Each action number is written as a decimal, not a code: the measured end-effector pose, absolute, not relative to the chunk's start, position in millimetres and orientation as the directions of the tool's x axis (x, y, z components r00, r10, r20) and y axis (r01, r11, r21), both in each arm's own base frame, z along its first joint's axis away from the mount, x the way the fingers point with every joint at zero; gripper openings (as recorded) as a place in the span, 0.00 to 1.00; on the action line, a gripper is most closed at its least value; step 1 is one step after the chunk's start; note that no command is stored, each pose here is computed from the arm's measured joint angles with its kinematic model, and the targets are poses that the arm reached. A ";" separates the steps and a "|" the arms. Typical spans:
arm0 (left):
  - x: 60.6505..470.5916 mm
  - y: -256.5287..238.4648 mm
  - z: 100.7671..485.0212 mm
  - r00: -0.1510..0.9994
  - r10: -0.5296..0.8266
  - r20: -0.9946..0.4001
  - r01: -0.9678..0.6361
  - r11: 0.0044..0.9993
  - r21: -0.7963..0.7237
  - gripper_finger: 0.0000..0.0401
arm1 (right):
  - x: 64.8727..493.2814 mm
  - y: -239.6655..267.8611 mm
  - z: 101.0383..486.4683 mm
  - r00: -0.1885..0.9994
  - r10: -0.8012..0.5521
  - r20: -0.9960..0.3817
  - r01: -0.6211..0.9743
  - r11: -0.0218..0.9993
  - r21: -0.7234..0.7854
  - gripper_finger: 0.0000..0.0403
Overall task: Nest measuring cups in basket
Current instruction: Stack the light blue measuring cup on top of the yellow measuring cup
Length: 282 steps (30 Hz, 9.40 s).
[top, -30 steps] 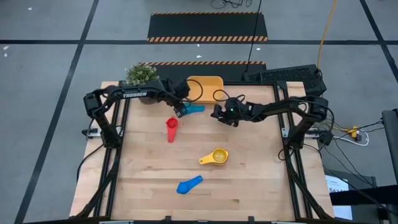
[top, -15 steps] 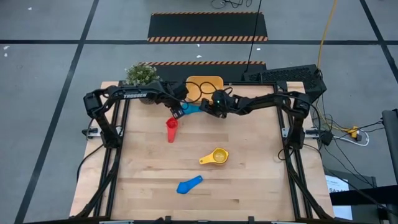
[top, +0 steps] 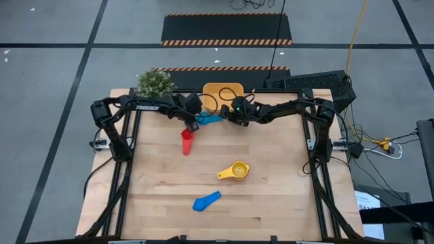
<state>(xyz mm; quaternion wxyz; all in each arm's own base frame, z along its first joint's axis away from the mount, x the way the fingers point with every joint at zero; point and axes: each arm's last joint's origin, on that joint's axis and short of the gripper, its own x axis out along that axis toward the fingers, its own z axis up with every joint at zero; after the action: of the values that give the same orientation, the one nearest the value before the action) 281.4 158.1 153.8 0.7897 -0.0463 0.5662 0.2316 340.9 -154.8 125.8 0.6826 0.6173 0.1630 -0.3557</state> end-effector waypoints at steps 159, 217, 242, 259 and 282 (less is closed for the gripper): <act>261.8 22.1 324.4 0.807 0.475 -0.350 -0.530 0.845 -0.073 0.68 | 228.7 -105.9 291.5 0.797 -0.108 -0.594 0.598 0.277 0.752 0.00; 309.6 69.2 379.6 0.729 0.394 0.559 -0.223 0.909 -0.351 0.68 | 246.9 -130.4 391.8 0.737 -0.126 0.664 -0.326 0.794 0.513 0.00; 395.7 52.1 421.6 0.745 0.368 0.556 -0.228 0.924 -0.306 0.65 | 253.7 -94.2 399.2 0.735 -0.019 0.678 -0.362 0.834 0.416 0.00; 395.9 57.8 421.3 0.755 0.357 0.551 -0.281 0.934 -0.220 0.16 | 256.7 -98.3 393.8 0.792 -0.043 0.610 -0.308 0.834 0.458 0.00; 314.7 63.4 431.2 0.768 0.627 -0.127 -0.597 0.774 0.214 0.01 | 202.9 -110.0 352.5 0.960 -0.206 -0.188 0.211 0.096 0.973 0.35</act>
<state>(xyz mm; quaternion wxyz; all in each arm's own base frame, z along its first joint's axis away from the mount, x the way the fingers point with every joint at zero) 314.7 63.4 431.2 0.9368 0.0807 0.0957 0.3267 202.9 -110.0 352.5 0.7402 0.6575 0.0019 -0.1407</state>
